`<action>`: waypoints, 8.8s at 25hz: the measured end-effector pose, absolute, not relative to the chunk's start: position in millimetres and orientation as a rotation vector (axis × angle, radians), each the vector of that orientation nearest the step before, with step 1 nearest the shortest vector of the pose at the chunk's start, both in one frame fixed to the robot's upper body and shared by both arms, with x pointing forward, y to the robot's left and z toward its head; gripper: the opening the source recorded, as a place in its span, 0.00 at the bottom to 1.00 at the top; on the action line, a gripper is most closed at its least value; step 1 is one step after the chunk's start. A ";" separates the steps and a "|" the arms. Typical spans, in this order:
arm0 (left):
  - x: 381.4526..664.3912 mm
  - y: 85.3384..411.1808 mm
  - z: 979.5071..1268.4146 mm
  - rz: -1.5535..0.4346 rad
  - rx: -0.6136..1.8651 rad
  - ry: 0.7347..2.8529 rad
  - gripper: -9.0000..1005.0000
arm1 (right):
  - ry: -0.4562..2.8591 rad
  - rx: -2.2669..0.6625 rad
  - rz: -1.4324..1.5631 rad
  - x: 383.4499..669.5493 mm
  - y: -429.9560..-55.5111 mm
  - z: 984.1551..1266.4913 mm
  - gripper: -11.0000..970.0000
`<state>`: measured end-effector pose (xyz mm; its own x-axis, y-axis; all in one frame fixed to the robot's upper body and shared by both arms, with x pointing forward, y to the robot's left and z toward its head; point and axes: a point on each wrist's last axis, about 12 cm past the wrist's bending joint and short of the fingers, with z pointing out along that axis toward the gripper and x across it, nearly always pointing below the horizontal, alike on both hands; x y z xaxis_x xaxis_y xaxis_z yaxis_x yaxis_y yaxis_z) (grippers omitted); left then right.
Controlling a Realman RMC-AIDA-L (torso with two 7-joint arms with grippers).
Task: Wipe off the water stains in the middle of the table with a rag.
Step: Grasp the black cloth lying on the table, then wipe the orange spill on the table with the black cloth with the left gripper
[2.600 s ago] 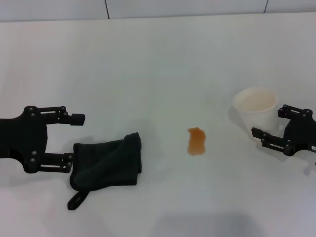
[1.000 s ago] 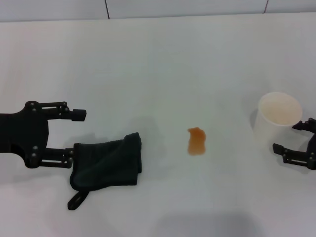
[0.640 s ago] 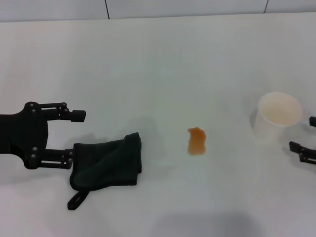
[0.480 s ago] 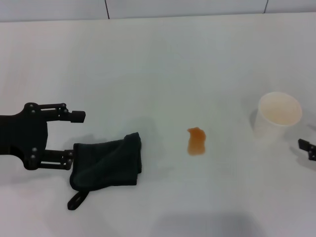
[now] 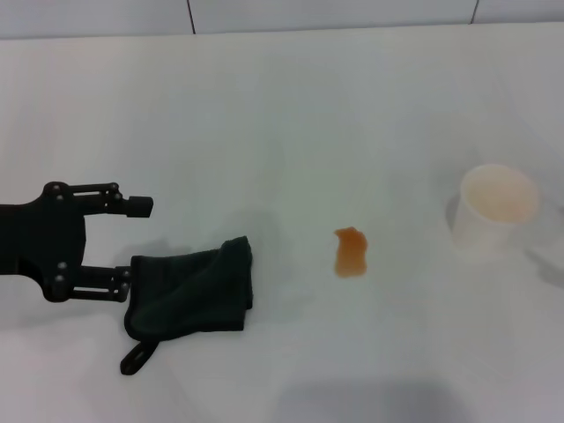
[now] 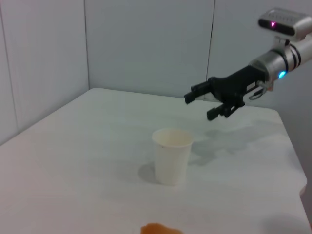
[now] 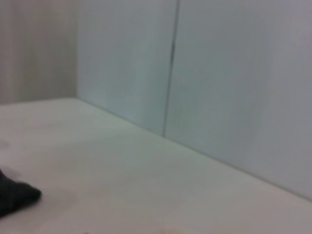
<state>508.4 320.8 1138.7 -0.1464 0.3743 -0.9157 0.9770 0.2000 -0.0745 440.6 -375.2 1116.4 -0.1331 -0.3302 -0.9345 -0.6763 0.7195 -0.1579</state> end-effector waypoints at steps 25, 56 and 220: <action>511.4 319.4 1142.6 -0.934 1.297 1.653 0.78 | 1.677 -1.269 0.600 515.2 -271.9 1159.8 0.88; 568.7 297.6 1170.7 -0.845 1.429 2.183 0.78 | 1.689 -1.327 0.588 517.6 -257.0 1166.2 0.88; 585.0 94.3 1105.8 -0.594 1.946 1.856 0.07 | 1.773 -1.295 0.575 511.7 -267.2 1148.0 0.88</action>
